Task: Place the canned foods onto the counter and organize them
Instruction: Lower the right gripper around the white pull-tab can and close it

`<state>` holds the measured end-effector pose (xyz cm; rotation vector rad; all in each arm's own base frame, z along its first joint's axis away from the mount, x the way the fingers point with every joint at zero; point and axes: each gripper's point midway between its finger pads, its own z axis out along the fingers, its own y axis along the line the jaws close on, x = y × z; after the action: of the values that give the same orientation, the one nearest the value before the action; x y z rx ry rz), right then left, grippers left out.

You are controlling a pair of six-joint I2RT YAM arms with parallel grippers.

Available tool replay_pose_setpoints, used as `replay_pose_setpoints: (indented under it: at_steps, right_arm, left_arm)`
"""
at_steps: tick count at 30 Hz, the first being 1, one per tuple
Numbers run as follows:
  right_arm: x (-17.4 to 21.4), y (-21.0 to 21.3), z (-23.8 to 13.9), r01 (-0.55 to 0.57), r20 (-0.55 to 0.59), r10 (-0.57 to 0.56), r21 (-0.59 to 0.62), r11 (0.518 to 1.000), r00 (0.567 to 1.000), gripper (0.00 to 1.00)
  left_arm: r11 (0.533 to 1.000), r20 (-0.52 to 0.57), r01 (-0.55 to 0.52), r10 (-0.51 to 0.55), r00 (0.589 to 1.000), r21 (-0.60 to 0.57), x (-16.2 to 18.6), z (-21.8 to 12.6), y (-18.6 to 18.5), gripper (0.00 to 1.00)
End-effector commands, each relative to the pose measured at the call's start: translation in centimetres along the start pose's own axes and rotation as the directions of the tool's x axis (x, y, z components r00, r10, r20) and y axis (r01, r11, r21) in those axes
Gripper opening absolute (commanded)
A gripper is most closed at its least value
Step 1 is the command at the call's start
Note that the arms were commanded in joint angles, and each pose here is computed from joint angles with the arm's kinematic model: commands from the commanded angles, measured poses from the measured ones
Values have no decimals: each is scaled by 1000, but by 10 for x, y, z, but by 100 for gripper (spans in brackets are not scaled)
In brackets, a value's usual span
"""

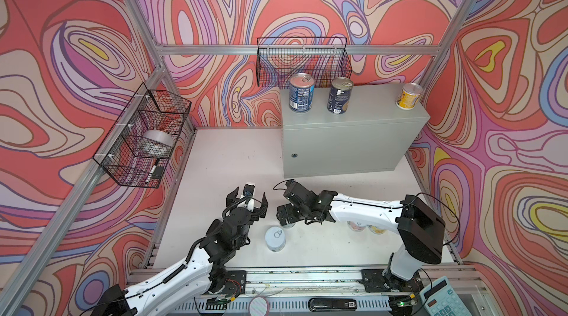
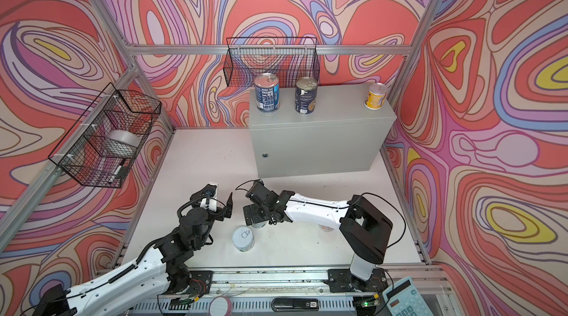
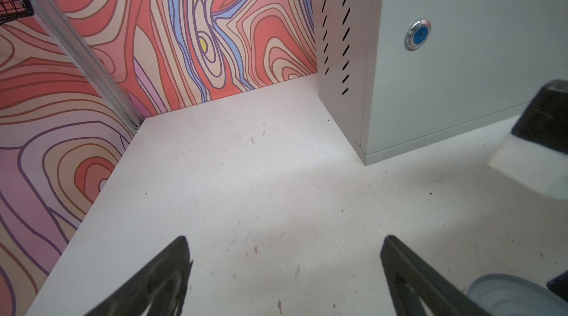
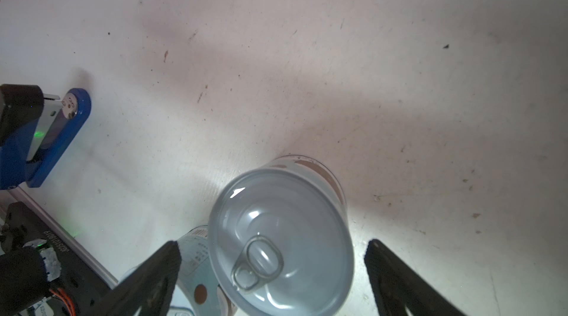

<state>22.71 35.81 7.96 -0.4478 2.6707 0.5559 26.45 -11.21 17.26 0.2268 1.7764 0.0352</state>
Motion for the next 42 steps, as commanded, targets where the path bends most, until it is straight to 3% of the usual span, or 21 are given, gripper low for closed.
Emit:
replay_pose_setpoints:
  at_steps: [1, 16, 42]
  right_arm:
    - [0, 4, 4, 25, -5, -24, 21, 999, 1000, 96]
    - [6, -15, 15, 55, -29, -51, 172, 984, 998, 95]
    - [6, -33, 18, 32, 3, -34, 252, 967, 999, 88]
  left_arm:
    - [1000, 25, 24, -24, 999, -2, -7, 0, 1, 100]
    - [1000, 22, 31, -31, 999, 1, -6, 1, -1, 100]
    - [999, 10, 34, -34, 999, 9, -3, 5, -5, 100]
